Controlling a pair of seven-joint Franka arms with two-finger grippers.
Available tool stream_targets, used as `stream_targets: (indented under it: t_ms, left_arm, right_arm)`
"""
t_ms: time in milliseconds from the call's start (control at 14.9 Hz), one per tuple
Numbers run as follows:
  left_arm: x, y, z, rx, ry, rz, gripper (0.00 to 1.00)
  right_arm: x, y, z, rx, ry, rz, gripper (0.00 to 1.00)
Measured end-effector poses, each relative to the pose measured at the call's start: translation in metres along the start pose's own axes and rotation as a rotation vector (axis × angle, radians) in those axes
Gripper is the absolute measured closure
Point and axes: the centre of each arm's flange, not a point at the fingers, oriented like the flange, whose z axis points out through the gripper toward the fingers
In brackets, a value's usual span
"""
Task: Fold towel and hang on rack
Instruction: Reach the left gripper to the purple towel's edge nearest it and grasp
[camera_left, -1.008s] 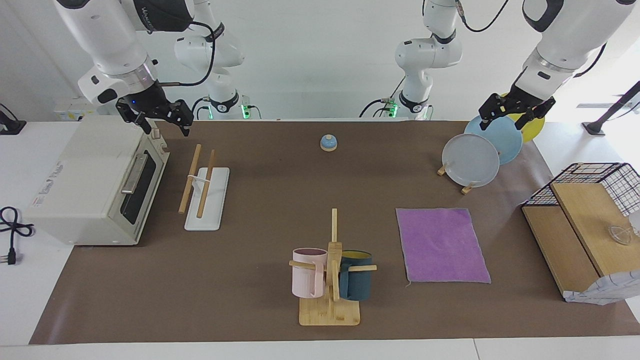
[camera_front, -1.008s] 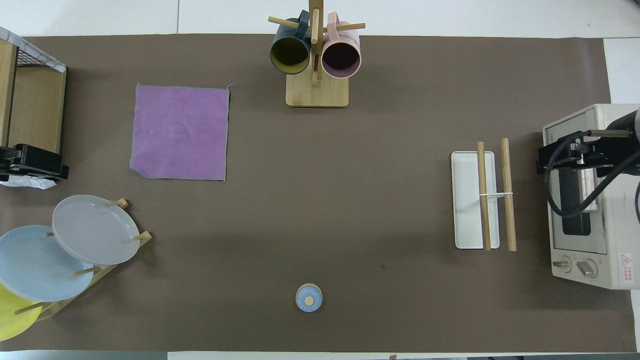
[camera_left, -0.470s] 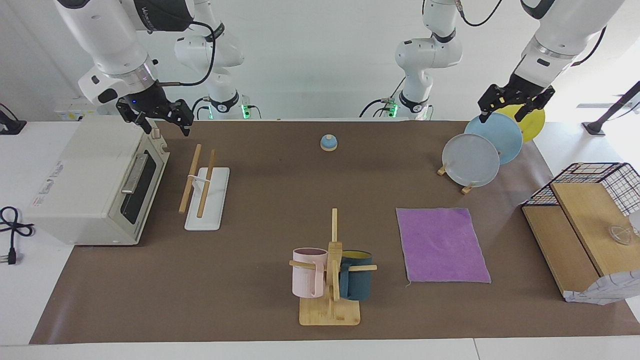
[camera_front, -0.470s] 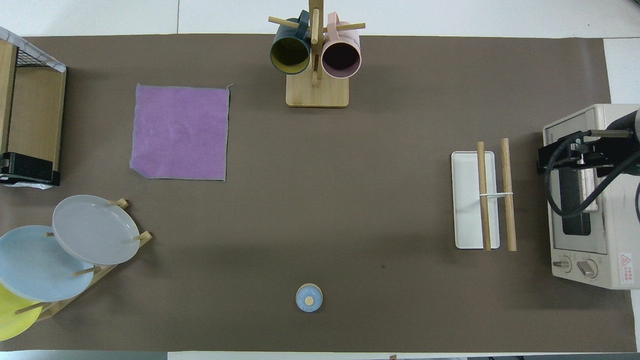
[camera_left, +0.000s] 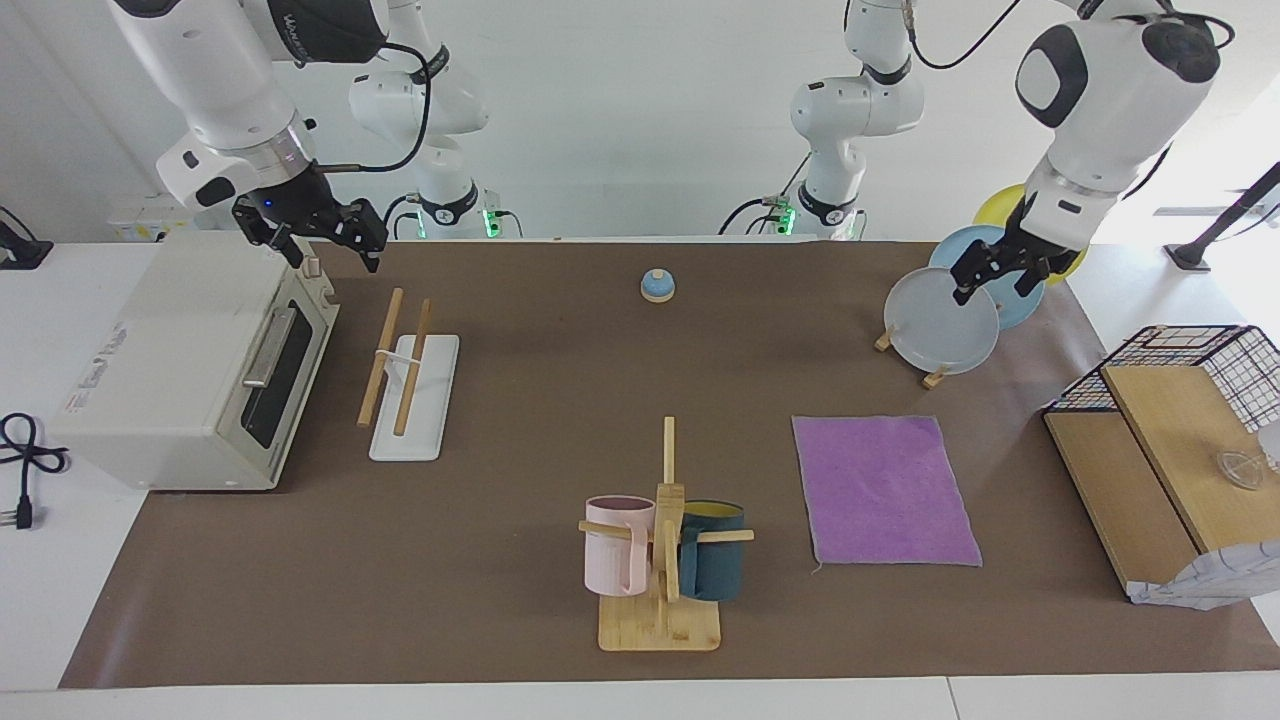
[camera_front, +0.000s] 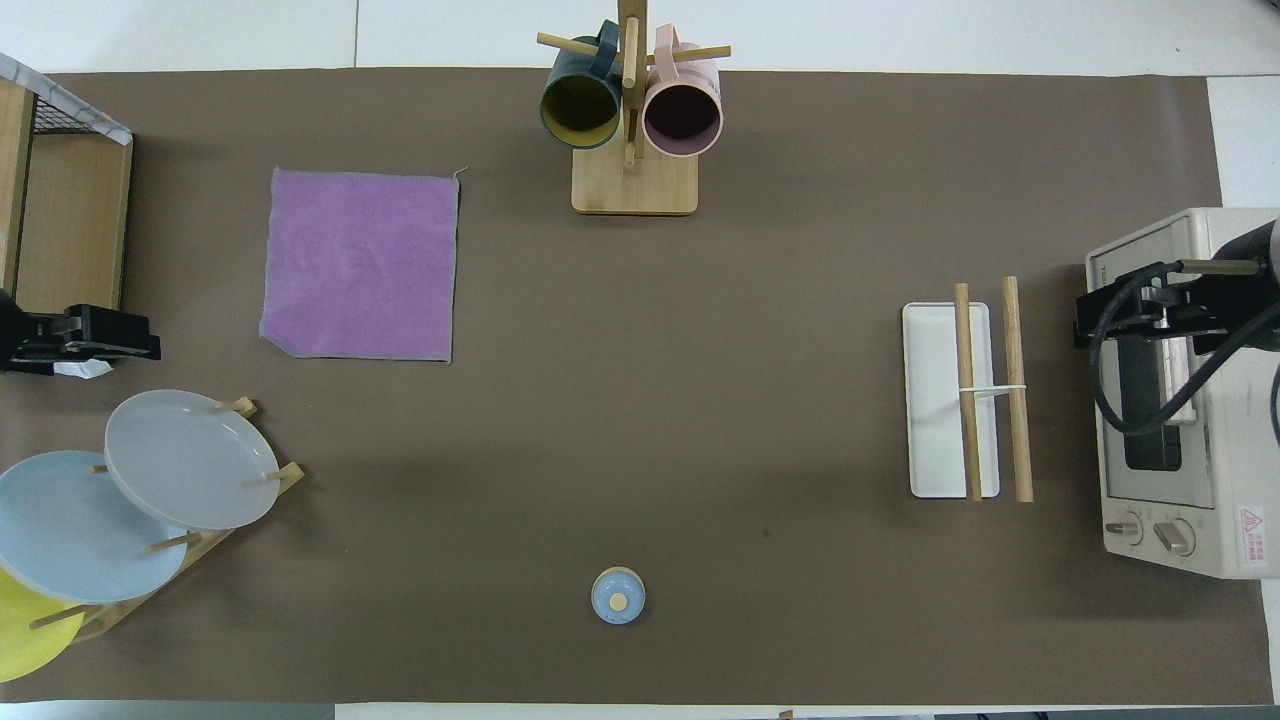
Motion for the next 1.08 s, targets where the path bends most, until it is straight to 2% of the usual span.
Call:
stream_targets:
  t_ms: [202, 336, 470, 806, 941, 1008, 1075]
  left_arm:
    - [0.032, 0.000, 0.085, -0.002, -0.011, -0.051, 0.00]
    - [0.049, -0.008, 0.144, -0.033, 0.001, -0.119, 0.00]
    - [0.056, -0.013, 0.183, -0.064, -0.006, -0.166, 0.00]
    - [0.059, -0.015, 0.206, -0.068, -0.031, -0.224, 0.04]
    - [0.059, -0.016, 0.208, -0.068, -0.035, -0.233, 0.19]
    - [0.059, -0.016, 0.208, -0.068, -0.037, -0.242, 0.20]
    - [0.059, -0.015, 0.208, -0.068, -0.037, -0.252, 0.32]
  right_arm:
    - [0.000, 0.000, 0.000, 0.000, 0.000, 0.000, 0.00]
    - [0.000, 0.000, 0.000, 0.000, 0.000, 0.000, 0.00]
    - [0.000, 0.000, 0.000, 0.000, 0.000, 0.000, 0.00]
    - [0.000, -0.004, 0.000, -0.001, 0.000, -0.007, 0.00]
    - [-0.001, -0.005, 0.000, -0.001, 0.000, -0.010, 0.00]
    - [-0.001, -0.007, 0.000, -0.001, 0.000, -0.013, 0.00]
    - [-0.001, -0.010, 0.000, -0.001, 0.001, -0.018, 0.00]
